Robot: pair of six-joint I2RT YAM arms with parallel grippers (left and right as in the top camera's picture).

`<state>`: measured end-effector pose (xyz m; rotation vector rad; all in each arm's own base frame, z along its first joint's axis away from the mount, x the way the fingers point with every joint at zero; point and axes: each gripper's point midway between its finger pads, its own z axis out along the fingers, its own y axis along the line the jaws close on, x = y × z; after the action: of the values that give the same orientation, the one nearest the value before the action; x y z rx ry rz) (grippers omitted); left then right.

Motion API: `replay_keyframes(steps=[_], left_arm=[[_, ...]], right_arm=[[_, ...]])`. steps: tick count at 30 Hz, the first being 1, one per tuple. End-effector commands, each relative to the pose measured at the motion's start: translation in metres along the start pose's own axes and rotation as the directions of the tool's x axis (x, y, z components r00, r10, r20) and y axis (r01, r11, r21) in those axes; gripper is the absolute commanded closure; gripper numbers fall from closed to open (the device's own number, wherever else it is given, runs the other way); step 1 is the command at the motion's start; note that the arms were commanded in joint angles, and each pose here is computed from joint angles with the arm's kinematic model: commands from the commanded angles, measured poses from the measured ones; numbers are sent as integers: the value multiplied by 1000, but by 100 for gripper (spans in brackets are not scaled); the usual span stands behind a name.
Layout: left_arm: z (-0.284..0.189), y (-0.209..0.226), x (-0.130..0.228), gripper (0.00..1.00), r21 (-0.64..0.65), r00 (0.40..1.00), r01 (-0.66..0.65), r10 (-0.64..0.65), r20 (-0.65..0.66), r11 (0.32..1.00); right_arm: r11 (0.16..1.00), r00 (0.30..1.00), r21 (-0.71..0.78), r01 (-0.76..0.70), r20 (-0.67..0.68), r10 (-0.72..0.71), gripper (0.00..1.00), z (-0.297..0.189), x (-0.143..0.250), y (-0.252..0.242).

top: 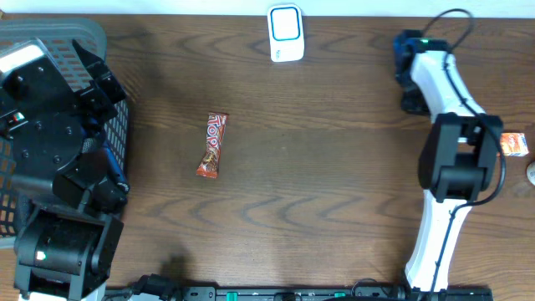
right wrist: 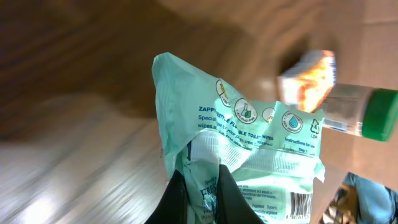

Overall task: Scan the item barcode
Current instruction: 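Carry the wipes pack to the right edge and release it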

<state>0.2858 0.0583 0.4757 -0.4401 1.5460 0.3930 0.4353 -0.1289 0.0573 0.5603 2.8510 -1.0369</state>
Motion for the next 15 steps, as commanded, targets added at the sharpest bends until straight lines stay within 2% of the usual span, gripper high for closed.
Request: replay_keyframes(steps=[1, 3, 4, 5, 8, 12, 15], left_arm=[[0, 1, 1, 2, -5, 1000, 9, -9, 0, 1000], [0, 1, 1, 2, -5, 1000, 9, -9, 0, 1000], [0, 1, 1, 2, -5, 1000, 9, -9, 0, 1000], [0, 1, 1, 2, -5, 1000, 9, -9, 0, 1000], [0, 1, 1, 2, -5, 1000, 9, -9, 0, 1000], [0, 1, 1, 2, -5, 1000, 10, -10, 1, 1000], [0, 1, -2, 2, -4, 1000, 18, -18, 10, 1000]], right_arm=[[991, 993, 62, -118, 11, 118, 99, 7, -8, -48], [987, 989, 62, -145, -15, 146, 96, 18, -6, -60], [986, 987, 58, -158, -27, 160, 73, 22, -5, -65], [984, 985, 57, -167, -32, 169, 44, 23, -5, -69], [980, 981, 54, -190, -20, 191, 1, 17, -6, -80], [970, 968, -17, -242, 57, 243, 1, -24, -15, -95], [942, 957, -221, -252, 85, 276, 1, -71, -15, -83]])
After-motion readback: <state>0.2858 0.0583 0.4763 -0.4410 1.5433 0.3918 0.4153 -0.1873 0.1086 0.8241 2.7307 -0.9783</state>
